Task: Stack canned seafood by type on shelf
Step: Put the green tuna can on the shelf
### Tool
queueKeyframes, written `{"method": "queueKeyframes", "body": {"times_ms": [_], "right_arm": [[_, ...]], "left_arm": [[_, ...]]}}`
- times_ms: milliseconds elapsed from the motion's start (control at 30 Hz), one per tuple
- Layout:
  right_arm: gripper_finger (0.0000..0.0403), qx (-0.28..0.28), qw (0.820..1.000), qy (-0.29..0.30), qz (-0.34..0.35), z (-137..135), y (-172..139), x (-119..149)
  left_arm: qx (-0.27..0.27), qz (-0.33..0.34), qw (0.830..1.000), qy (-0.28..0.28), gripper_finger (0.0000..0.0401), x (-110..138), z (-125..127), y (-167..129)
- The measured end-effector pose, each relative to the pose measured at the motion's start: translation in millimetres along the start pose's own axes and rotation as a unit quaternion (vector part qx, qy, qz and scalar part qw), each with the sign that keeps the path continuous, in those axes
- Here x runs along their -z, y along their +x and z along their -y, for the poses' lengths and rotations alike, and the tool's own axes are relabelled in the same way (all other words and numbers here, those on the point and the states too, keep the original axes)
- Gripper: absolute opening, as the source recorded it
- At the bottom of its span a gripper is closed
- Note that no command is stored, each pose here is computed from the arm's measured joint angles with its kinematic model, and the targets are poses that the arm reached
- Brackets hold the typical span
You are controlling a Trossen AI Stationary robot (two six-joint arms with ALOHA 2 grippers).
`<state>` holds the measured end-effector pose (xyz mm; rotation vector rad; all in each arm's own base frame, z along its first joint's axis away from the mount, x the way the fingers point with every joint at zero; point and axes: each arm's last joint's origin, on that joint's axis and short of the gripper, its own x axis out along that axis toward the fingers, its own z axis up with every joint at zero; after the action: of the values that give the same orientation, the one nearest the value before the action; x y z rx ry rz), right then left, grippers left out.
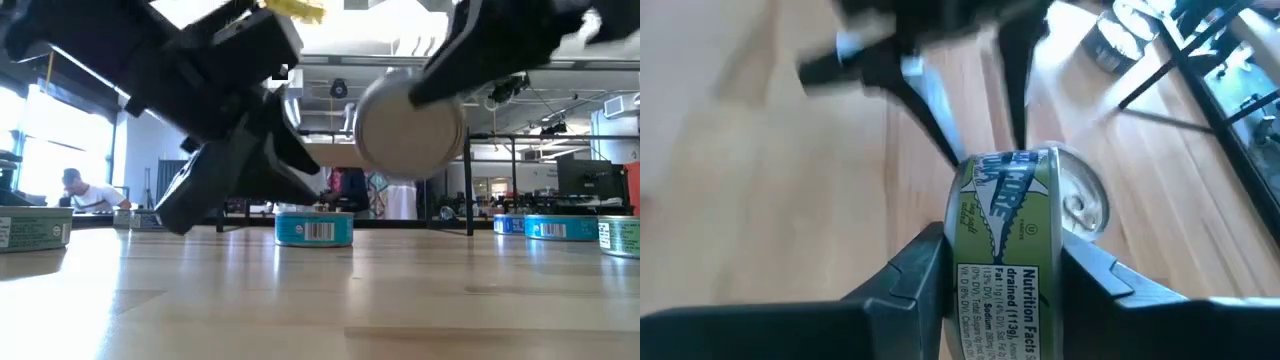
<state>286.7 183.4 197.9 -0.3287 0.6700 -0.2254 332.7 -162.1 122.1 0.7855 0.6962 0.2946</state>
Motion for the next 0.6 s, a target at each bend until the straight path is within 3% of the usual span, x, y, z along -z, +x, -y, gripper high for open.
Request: {"method": "queueKeyframes", "body": {"times_ms": [100, 267, 400, 500, 600], "right_arm": [[0.0117, 0.021, 1.0, -0.005, -0.013, 1, -15, 7], [0.0117, 0.058, 0.998, -0.008, 0.02, 7, -47, 5], [0.0117, 0.097, 0.993, -0.047, 0.044, 20, -67, 2], [0.0117, 0.17, 0.981, -0.071, 0.056, 46, -74, -7], [0.0117, 0.233, 0.968, -0.088, 0.037, 91, -73, -20]], "left_arm": [[-0.024, -0.015, 1.0, -0.008, 0.0177, 0, -7, -9], [-0.017, -0.043, 0.999, -0.028, 0.0174, 6, -16, -21], [-0.039, -0.042, 0.997, -0.06, 0.017, 12, -22, -29], [-0.04, -0.027, 0.995, -0.084, 0.0167, 23, -22, -30], [-0.038, -0.005, 0.993, -0.113, 0.0166, 33, -23, -29]]}}
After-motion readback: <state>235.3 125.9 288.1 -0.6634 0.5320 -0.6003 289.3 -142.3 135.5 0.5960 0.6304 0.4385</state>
